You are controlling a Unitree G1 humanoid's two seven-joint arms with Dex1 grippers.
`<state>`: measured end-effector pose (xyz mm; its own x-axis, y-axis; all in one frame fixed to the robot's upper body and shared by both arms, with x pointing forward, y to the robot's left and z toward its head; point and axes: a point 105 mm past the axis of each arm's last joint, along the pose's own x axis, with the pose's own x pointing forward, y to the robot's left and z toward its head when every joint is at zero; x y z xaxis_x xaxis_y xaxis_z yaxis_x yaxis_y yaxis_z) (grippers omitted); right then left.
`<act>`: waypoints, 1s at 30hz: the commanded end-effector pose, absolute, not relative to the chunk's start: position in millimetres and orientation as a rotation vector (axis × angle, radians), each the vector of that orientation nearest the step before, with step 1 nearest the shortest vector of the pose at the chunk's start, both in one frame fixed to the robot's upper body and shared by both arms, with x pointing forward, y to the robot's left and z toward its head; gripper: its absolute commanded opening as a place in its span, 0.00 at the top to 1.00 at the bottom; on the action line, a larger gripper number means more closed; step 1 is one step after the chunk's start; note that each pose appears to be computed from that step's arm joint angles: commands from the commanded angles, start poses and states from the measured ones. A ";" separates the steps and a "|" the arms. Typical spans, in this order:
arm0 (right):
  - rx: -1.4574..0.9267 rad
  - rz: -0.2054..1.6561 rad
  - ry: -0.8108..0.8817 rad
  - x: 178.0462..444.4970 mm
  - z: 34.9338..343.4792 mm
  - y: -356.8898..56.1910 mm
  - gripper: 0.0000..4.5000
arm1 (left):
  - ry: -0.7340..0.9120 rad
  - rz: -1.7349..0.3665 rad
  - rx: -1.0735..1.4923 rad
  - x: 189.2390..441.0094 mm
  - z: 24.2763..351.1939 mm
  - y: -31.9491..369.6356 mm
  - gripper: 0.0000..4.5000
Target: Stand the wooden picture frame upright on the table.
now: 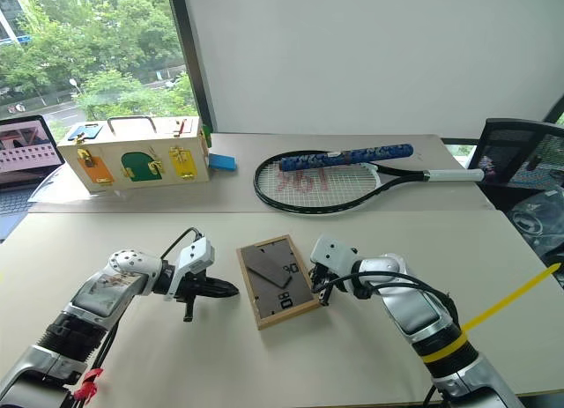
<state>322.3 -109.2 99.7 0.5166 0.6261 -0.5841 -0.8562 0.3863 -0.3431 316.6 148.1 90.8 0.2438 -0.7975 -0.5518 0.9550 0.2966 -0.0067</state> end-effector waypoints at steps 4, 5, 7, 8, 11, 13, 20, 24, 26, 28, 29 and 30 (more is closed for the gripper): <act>-0.648 1.050 0.517 294.0 86.5 -109.1 1.00 | 0.570 -1.134 0.386 329.1 74.5 156.5 0.98; -0.636 1.061 0.529 290.3 85.8 -108.0 1.00 | 0.550 -1.127 0.385 334.4 74.8 149.3 0.98; -0.634 1.056 0.542 289.6 83.9 -107.5 1.00 | 0.520 -1.142 0.369 339.6 76.2 131.7 0.98; -0.635 1.052 0.545 290.1 83.2 -107.2 1.00 | 0.511 -1.152 0.368 340.4 76.3 124.2 0.98; -0.647 1.053 0.553 289.6 82.9 -107.1 1.00 | 0.510 -1.184 0.379 338.6 74.0 113.8 0.98; -0.646 1.051 0.554 289.5 83.9 -107.1 1.00 | 0.510 -1.183 0.386 339.2 73.6 113.1 0.98; -0.638 1.065 0.569 283.1 86.0 -103.5 1.00 | 0.517 -1.201 0.424 339.1 70.7 110.9 0.98; -0.626 1.083 0.578 276.5 87.4 -98.0 1.00 | 0.504 -1.205 0.434 343.2 72.5 105.9 0.98; -0.626 1.082 0.580 275.3 88.6 -96.3 1.00 | 0.497 -1.208 0.437 345.7 73.2 102.3 0.98; -0.629 1.076 0.577 276.0 90.7 -94.9 1.00 | 0.495 -1.217 0.441 346.3 73.3 99.4 0.98; -0.628 1.067 0.575 277.4 91.9 -94.6 1.00 | 0.494 -1.222 0.441 346.2 73.6 98.1 0.98; -0.629 1.061 0.574 278.4 92.6 -94.9 1.00 | 0.493 -1.226 0.441 346.0 73.9 97.4 0.98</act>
<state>288.2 -107.7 95.2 0.4354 0.5724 -0.6949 -0.8893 0.3934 -0.2332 349.7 103.1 89.6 0.2865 -0.7967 -0.5321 0.9531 0.2937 0.0735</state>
